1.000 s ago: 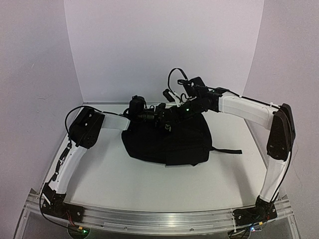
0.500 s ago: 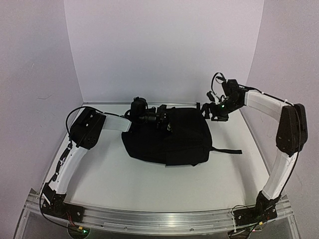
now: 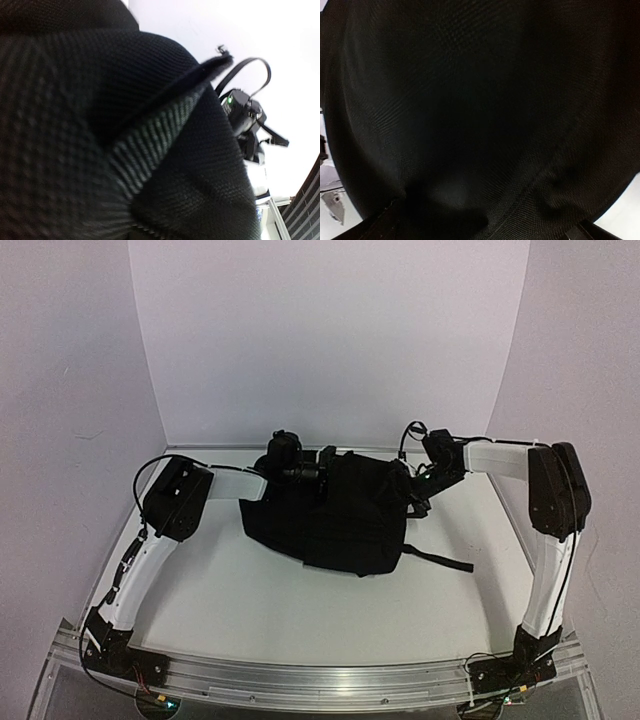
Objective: Pack the student bag
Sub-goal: Place the stationery in the student bag.
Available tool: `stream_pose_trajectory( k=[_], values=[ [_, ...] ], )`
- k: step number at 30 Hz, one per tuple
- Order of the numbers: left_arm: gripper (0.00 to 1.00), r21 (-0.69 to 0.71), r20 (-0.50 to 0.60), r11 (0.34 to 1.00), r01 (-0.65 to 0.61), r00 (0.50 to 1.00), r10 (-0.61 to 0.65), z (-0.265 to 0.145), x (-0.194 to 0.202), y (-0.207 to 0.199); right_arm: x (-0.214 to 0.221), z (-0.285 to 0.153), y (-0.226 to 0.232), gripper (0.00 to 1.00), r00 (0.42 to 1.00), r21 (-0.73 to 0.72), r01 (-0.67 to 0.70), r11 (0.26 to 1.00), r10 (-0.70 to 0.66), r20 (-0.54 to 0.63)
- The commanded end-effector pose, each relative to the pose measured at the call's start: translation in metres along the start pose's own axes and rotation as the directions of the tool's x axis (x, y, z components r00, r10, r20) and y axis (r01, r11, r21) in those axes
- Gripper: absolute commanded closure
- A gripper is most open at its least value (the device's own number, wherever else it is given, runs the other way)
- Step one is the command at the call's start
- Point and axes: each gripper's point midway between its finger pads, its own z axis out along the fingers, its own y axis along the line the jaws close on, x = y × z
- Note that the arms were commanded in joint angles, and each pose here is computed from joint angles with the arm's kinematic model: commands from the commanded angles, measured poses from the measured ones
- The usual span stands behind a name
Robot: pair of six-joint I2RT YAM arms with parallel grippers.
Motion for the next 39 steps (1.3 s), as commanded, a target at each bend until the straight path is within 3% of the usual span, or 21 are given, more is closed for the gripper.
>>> stream_pose_trajectory(
  k=[1,2,6,12,19,28,32,34,39],
  values=[
    [0.96,0.017,-0.012,0.993,-0.116,0.993,0.116,0.025,0.009,-0.031,0.015,0.028,0.040,0.04,0.997,-0.192,-0.010,0.981,-0.004,-0.072],
    [0.95,-0.018,-0.016,0.994,-0.106,0.994,0.106,0.027,0.012,-0.022,0.017,0.026,0.032,0.03,0.997,-0.184,-0.021,0.983,0.008,-0.071],
    [0.73,-0.161,0.000,0.986,-0.048,0.999,0.049,0.019,0.020,0.015,0.016,0.010,0.017,0.02,0.999,-0.163,-0.043,0.986,0.037,-0.037],
    [0.53,-0.303,0.002,0.951,-0.071,0.997,0.075,-0.002,0.034,0.019,0.024,0.014,-0.009,0.02,0.999,-0.076,-0.046,0.996,0.044,-0.032],
    [0.33,-0.383,-0.041,0.912,-0.149,0.989,0.145,-0.015,0.044,-0.003,0.035,0.033,-0.058,0.18,0.996,0.062,-0.080,0.995,0.083,-0.045],
    [0.33,-0.387,-0.095,0.902,-0.190,0.982,0.166,-0.027,0.062,-0.024,0.047,0.050,-0.100,0.20,0.987,0.114,-0.138,0.984,0.146,-0.068],
    [0.25,-0.392,-0.115,0.901,-0.186,0.982,0.153,-0.033,0.072,-0.023,0.048,0.048,-0.105,0.20,0.989,0.120,-0.124,0.985,0.133,-0.066],
    [0.21,-0.391,-0.109,0.903,-0.180,0.983,0.148,-0.037,0.077,-0.022,0.048,0.044,-0.107,0.20,0.990,0.127,-0.117,0.985,0.125,-0.060],
    [0.21,-0.401,-0.010,0.912,-0.088,0.996,0.091,-0.055,0.063,-0.005,0.049,0.037,-0.115,0.20,0.991,0.143,-0.116,0.983,0.124,-0.049]
  ],
)
